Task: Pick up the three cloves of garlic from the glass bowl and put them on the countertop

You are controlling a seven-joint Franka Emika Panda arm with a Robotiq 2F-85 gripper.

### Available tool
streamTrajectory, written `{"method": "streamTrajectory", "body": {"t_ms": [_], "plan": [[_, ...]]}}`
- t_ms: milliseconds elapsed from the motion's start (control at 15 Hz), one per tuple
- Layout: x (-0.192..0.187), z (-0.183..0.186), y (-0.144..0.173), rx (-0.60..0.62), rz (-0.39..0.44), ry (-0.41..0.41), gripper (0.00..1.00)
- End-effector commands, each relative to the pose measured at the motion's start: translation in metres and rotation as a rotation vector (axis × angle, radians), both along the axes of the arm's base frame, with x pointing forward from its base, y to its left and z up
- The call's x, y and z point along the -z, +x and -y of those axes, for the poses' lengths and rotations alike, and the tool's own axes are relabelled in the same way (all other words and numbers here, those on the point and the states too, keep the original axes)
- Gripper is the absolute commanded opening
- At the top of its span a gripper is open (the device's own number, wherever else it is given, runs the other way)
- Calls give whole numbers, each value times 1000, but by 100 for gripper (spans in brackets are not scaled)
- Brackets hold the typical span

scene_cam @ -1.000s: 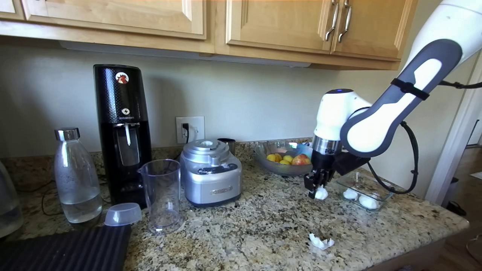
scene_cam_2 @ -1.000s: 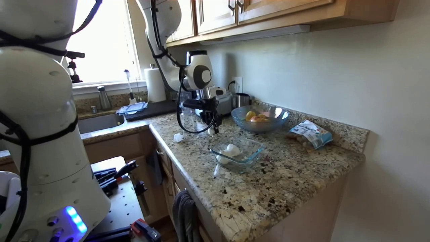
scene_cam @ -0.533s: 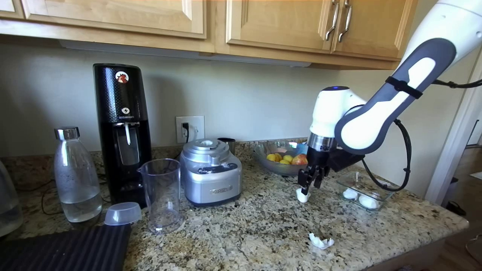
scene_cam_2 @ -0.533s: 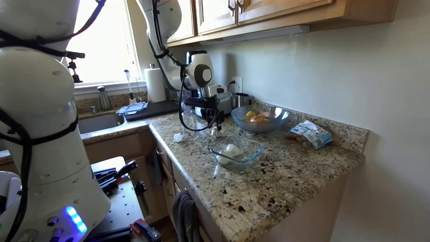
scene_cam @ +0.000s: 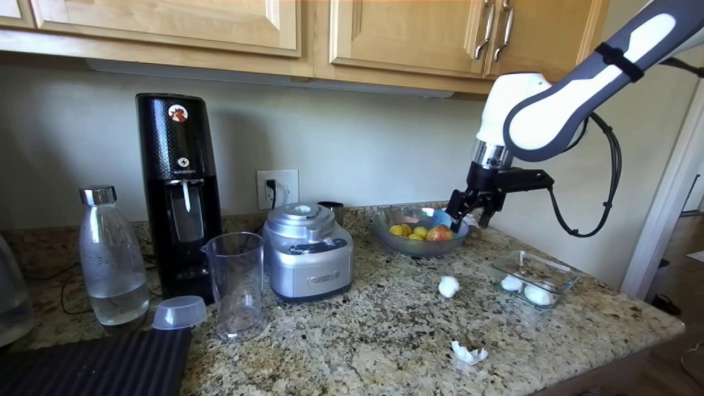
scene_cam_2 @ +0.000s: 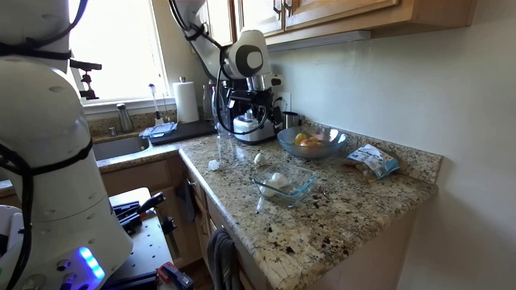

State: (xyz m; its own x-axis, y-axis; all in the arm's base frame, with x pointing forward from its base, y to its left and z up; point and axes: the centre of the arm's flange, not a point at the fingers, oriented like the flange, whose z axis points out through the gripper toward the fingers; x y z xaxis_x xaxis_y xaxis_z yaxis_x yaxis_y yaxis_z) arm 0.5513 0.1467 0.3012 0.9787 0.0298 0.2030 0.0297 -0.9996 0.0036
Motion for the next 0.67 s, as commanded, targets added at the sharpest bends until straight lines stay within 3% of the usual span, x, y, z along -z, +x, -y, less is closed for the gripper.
{"method": "streamTrajectory", "body": {"t_ms": [0, 267, 600], "plan": [[-33, 52, -20, 79, -13, 2, 100], [-23, 99, -26, 171, -43, -10, 100], [21, 143, -36, 272, -90, -25, 100]]}}
